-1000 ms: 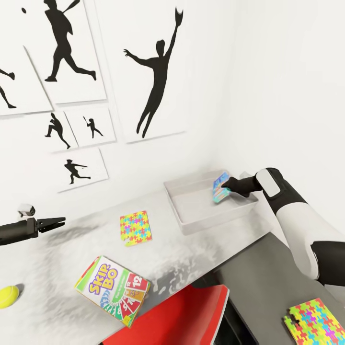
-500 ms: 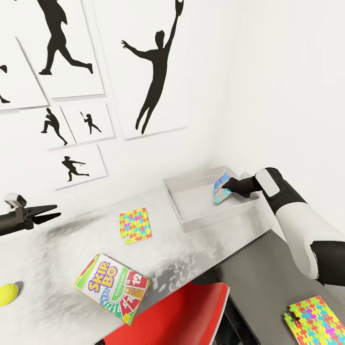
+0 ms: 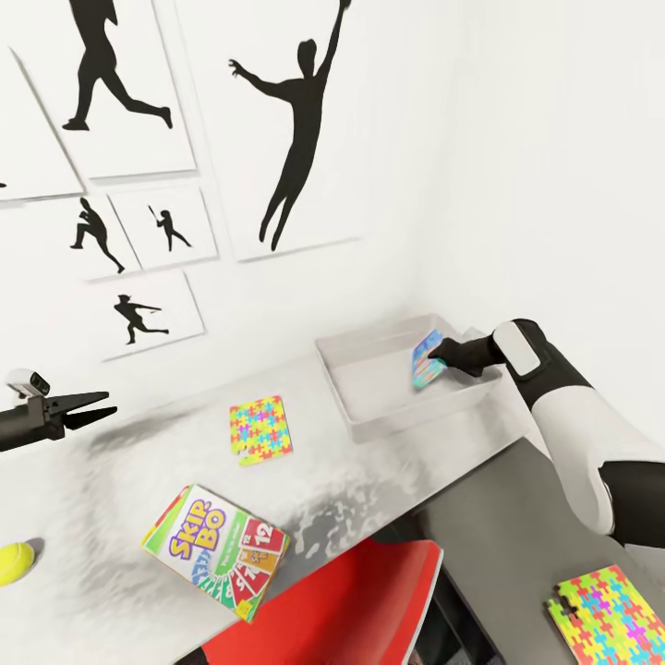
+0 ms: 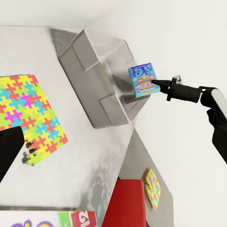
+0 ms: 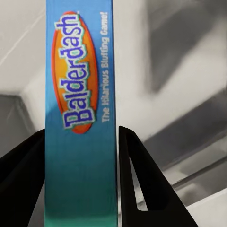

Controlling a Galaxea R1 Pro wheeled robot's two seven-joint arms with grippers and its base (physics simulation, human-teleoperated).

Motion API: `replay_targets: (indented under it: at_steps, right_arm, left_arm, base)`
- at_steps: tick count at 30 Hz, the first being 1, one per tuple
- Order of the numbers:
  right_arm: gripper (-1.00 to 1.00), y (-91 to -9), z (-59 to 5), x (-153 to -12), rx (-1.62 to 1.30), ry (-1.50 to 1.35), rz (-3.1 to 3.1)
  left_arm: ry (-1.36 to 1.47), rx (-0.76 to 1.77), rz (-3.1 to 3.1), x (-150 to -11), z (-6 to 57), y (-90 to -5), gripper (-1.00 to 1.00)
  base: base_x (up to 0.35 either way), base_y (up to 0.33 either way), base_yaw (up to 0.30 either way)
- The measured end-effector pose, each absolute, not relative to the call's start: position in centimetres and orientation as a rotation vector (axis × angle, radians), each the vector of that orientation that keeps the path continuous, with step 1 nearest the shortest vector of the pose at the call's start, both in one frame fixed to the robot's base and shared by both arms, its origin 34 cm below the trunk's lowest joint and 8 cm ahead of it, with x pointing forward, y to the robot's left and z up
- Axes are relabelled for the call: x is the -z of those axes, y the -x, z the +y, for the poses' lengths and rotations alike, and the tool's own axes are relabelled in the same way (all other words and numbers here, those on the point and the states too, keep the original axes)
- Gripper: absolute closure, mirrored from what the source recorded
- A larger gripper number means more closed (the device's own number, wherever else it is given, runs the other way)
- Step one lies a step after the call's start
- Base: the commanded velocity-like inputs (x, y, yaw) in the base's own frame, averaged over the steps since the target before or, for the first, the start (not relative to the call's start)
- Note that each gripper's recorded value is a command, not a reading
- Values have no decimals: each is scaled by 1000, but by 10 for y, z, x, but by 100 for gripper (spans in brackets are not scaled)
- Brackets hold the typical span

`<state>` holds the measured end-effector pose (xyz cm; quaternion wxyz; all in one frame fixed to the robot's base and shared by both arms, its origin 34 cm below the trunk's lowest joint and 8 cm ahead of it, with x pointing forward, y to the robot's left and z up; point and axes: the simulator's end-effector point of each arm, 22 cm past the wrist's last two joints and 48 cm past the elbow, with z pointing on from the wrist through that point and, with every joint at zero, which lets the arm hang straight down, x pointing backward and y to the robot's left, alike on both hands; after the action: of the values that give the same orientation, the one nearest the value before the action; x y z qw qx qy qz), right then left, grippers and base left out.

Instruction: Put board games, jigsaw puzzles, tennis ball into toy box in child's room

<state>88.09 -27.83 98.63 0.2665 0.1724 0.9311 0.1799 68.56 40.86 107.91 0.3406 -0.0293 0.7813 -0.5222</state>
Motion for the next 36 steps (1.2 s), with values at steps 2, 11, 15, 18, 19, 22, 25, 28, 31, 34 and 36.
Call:
replay_targets:
  at_steps: [2, 11, 15, 18, 19, 22, 25, 28, 31, 34, 36]
  right_arm:
    - [100, -883, -278, -988, -485, -464, 2510]
    - [100, -894, -279, -995, -482, -459, 2496]
    - [100, -896, -279, -993, -480, -459, 2499]
    - [100, -897, -279, -989, -479, -460, 2502]
    - [100, -897, -279, -988, -478, -461, 2503]
    - [100, -897, -279, -985, -477, -462, 2507]
    - [100, -897, -279, -981, -477, -464, 2512]
    - [100, -897, -279, -977, -476, -466, 2516]
    - [100, -897, -279, -973, -471, -463, 2522]
    - [100, -896, -278, -967, -455, -449, 2533]
    - [100, -896, -277, -964, -445, -440, 2540]
  left_arm:
    - [78, 1358, 2037, -1077, 409, -686, -100]
    - [88, 1361, 2049, -1069, 409, -687, -100]
    - [92, 1363, 2054, -1065, 409, -688, -100]
    - [92, 1363, 2057, -1063, 408, -688, -100]
    - [88, 1362, 2057, -1063, 407, -688, -100]
    - [79, 1360, 2060, -1062, 406, -689, -100]
    - [75, 1359, 2063, -1061, 405, -690, -100]
    - [76, 1360, 2067, -1059, 405, -690, -100]
    - [78, 1361, 2070, -1056, 404, -690, -100]
    - [81, 1362, 2074, -1053, 404, -691, -100]
    - [83, 1363, 2077, -1052, 404, -691, -100]
  base:
    - [0, 0, 0]
    - [0, 0, 0]
    - [0, 0, 0]
    - [0, 0, 0]
    - [0, 0, 0]
    - [0, 0, 0]
    - [0, 0, 0]
    - [0, 0, 0]
    - [0, 0, 0]
    - [0, 0, 0]
    - [0, 0, 0]
